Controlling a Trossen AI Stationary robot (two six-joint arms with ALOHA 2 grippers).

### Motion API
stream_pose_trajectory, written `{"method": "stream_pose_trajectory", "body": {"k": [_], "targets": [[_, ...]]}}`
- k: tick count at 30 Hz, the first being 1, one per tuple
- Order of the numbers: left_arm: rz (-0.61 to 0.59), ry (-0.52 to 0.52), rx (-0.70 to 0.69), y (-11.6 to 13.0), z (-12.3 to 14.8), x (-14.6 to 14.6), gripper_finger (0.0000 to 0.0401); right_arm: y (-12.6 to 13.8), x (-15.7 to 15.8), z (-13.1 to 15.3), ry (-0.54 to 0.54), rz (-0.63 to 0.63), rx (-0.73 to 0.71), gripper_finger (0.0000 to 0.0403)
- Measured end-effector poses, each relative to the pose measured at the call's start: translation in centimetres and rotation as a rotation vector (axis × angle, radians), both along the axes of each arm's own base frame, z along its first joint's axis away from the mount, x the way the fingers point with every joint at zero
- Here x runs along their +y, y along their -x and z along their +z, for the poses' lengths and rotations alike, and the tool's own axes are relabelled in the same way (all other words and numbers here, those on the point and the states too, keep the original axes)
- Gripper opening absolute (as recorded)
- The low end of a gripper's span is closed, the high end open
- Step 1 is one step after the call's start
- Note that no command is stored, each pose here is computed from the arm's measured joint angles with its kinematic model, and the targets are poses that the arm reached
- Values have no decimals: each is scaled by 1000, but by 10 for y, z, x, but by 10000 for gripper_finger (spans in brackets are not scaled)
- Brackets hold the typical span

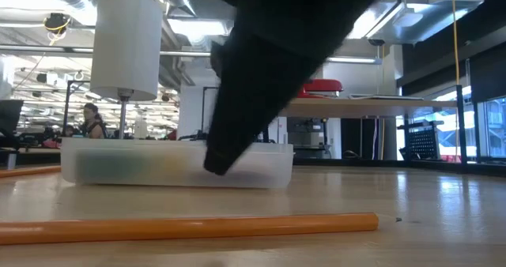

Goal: Pack school essentials
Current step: Put the yellow pencil into the blue supply box

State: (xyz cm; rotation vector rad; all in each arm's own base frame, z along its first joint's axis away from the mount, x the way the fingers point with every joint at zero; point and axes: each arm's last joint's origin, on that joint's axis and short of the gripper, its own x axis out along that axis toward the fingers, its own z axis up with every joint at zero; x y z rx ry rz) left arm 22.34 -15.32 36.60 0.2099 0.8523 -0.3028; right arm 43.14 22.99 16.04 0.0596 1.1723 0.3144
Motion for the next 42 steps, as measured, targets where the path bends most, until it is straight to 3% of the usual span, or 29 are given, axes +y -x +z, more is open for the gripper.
{"method": "stream_pose_trajectory", "body": {"k": [11, 42], "targets": [[0, 1, -1, 0, 0, 0, 396, 0, 1, -19, 88, 78, 9, 244], [0, 3, -3, 0, 0, 0, 396, -1, 1, -23, 109, 68, 6, 243]]}}
